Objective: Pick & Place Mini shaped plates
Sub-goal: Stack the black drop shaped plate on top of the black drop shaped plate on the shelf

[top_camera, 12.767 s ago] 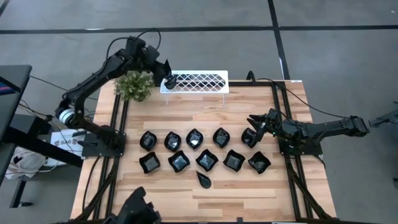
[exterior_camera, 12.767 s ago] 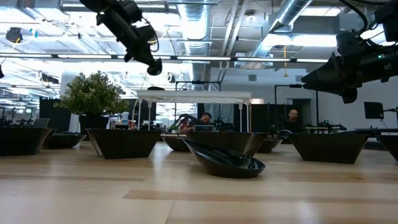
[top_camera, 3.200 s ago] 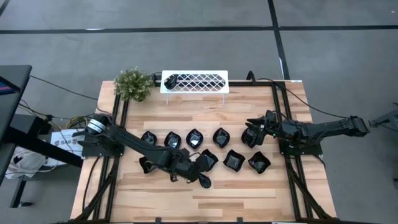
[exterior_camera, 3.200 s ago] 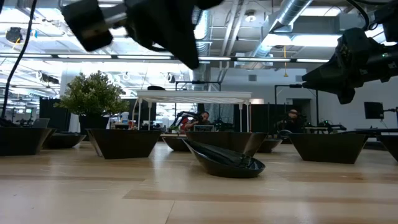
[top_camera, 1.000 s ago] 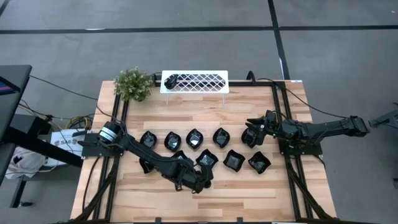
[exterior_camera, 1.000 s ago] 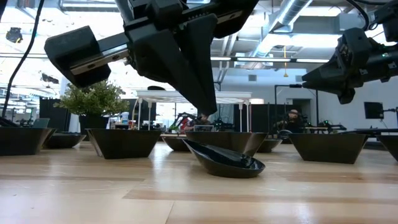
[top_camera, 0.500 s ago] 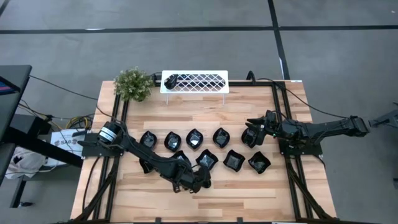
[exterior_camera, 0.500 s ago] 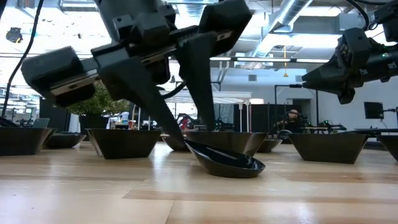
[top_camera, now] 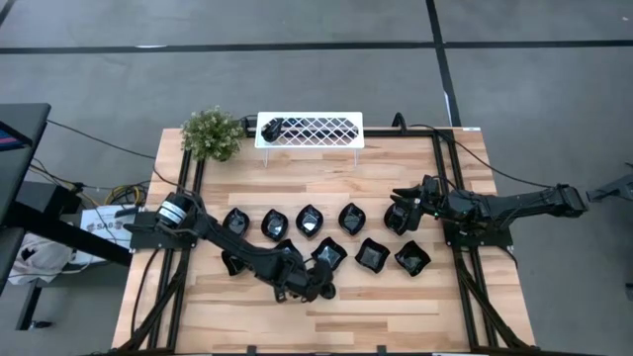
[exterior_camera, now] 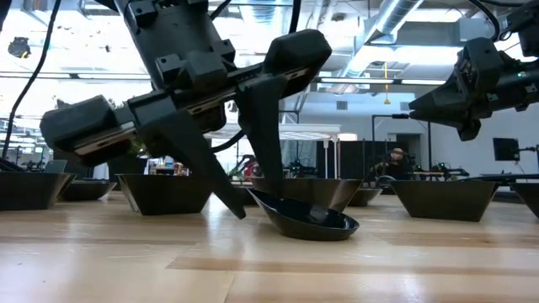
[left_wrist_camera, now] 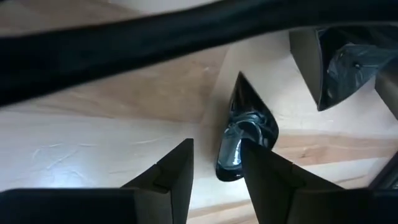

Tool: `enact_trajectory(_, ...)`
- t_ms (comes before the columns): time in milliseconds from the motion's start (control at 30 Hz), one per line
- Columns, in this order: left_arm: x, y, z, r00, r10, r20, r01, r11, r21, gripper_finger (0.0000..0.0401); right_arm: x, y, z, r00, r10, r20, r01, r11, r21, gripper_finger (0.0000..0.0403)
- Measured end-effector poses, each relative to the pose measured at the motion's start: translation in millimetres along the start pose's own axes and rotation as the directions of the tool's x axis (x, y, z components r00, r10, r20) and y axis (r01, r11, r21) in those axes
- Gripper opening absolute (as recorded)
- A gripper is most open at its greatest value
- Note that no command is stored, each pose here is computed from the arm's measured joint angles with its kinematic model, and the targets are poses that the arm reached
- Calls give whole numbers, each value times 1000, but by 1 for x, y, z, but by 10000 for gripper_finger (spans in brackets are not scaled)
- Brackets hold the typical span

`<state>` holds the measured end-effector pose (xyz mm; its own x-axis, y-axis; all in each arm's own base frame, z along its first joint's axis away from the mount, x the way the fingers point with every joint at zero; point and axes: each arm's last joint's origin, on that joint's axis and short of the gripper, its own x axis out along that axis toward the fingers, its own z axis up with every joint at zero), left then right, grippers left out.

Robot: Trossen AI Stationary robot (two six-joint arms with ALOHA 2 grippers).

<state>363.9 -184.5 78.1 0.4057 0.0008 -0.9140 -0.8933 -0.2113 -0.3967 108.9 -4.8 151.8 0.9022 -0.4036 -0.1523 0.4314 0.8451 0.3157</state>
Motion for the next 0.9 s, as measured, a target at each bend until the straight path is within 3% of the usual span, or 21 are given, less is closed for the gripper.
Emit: enact_trajectory(900, 17, -4, 6, 999, 6, -35, -6, 1000, -10, 130, 0, 0, 0, 1000, 0, 0, 0, 1000, 0, 119)
